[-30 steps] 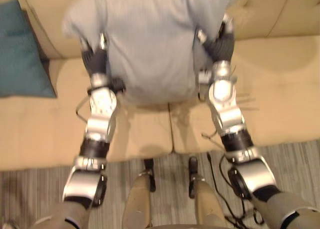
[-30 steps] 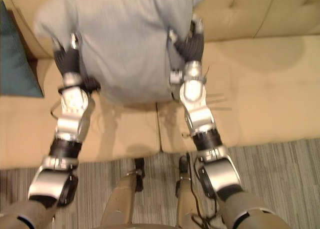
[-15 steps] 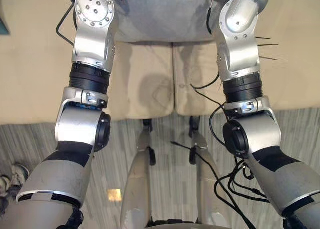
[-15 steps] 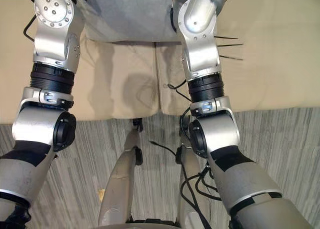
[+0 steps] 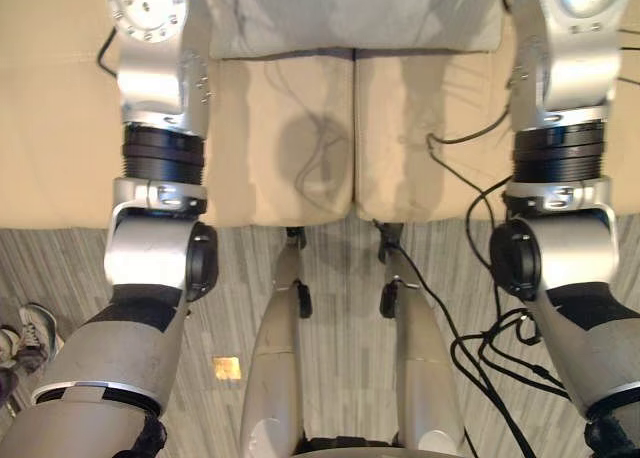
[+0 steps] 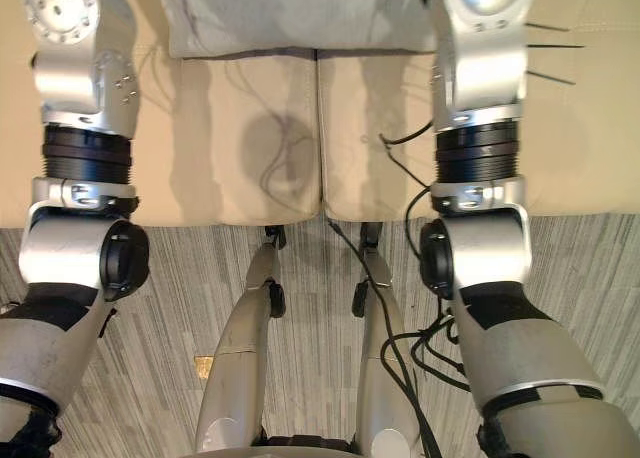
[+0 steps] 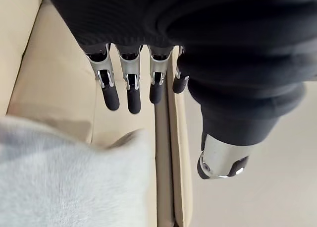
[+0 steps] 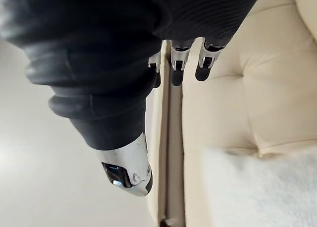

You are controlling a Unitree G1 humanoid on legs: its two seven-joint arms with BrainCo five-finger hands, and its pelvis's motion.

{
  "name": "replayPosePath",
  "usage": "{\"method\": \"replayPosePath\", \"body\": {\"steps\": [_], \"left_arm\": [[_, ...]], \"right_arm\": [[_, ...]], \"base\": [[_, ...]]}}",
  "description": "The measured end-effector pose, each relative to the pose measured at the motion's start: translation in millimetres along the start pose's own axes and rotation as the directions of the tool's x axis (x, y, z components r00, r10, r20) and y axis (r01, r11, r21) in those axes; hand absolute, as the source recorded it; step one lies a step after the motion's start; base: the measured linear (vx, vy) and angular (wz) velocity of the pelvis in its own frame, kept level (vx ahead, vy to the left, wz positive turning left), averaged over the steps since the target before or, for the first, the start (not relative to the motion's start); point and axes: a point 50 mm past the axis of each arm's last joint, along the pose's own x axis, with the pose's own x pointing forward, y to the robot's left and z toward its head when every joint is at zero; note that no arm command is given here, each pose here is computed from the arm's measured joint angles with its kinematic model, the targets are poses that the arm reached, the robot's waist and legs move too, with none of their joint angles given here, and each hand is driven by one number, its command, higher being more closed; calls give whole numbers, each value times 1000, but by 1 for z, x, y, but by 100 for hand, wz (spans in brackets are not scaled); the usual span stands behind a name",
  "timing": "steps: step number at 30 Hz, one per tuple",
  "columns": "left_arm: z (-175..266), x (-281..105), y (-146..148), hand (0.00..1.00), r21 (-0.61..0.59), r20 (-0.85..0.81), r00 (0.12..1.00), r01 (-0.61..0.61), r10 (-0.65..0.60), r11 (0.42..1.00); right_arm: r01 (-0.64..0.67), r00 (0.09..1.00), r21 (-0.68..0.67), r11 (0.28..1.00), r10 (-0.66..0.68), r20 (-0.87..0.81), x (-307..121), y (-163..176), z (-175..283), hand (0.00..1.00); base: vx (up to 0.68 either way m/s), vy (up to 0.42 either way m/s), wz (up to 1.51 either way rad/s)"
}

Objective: Pick up cushions and gather them together orderly.

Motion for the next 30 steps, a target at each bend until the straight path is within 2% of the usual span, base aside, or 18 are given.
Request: {"method": "replayPosePath", "body": {"steps": [5,8,12,14,15,17,18,19,20,22,23,25,27,30], "left_arm": [[-18,-14,70,0,59,-56,996,-71,75,996],[-35,-58,107,0,141,-125,991,-27,45,990],[-72,-147,147,0,202,-364,930,22,54,979],[-93,-228,171,0,236,-580,807,43,105,971],[-95,-251,177,0,247,-635,763,51,122,968],[-89,-320,198,0,281,-786,602,149,139,948],[-86,-337,205,0,290,-820,554,187,143,939],[-82,-359,215,0,300,-864,480,253,150,920],[-81,-370,221,0,304,-884,439,280,160,911],[-78,-415,245,0,307,-943,249,389,222,869],[-77,-425,250,0,305,-949,205,407,239,861],[-66,-463,267,0,280,-953,34,474,301,835],[-57,-484,276,0,254,-941,-64,512,331,821],[-50,-497,282,0,223,-929,-132,543,345,810]], "right_arm": [[-54,996,-37,998,51,-68,-20,-49,-19,0],[-126,974,-106,986,103,-200,-67,-84,-46,0],[-237,902,-181,954,147,-406,-141,-129,-66,0],[-288,804,-197,937,125,-581,-203,-156,-77,0],[-301,767,-204,932,109,-632,-222,-165,-79,0],[-391,610,-213,896,79,-788,-284,-192,-77,0],[-415,550,-209,885,61,-833,-304,-200,-76,0],[-462,451,-200,864,35,-892,-332,-213,-75,0],[-487,398,-191,852,22,-917,-346,-219,-75,0],[-598,170,-143,789,-49,-984,-400,-247,-69,0],[-614,121,-126,779,-65,-990,-410,-253,-66,0],[-659,-40,-84,747,-147,-988,-445,-275,-56,0],[-679,-136,-60,732,-206,-969,-466,-289,-45,0],[-698,-230,-22,716,-253,-940,-484,-301,-31,0]], "base": [[-70,-67,1],[-1,-85,2],[70,-63,8],[132,-51,5],[127,-30,0],[114,-24,-6],[95,-28,-12],[93,-26,-12],[91,-18,-16],[91,-15,-21],[83,-9,-21],[64,10,-16],[39,32,-28],[58,38,-21]]}}
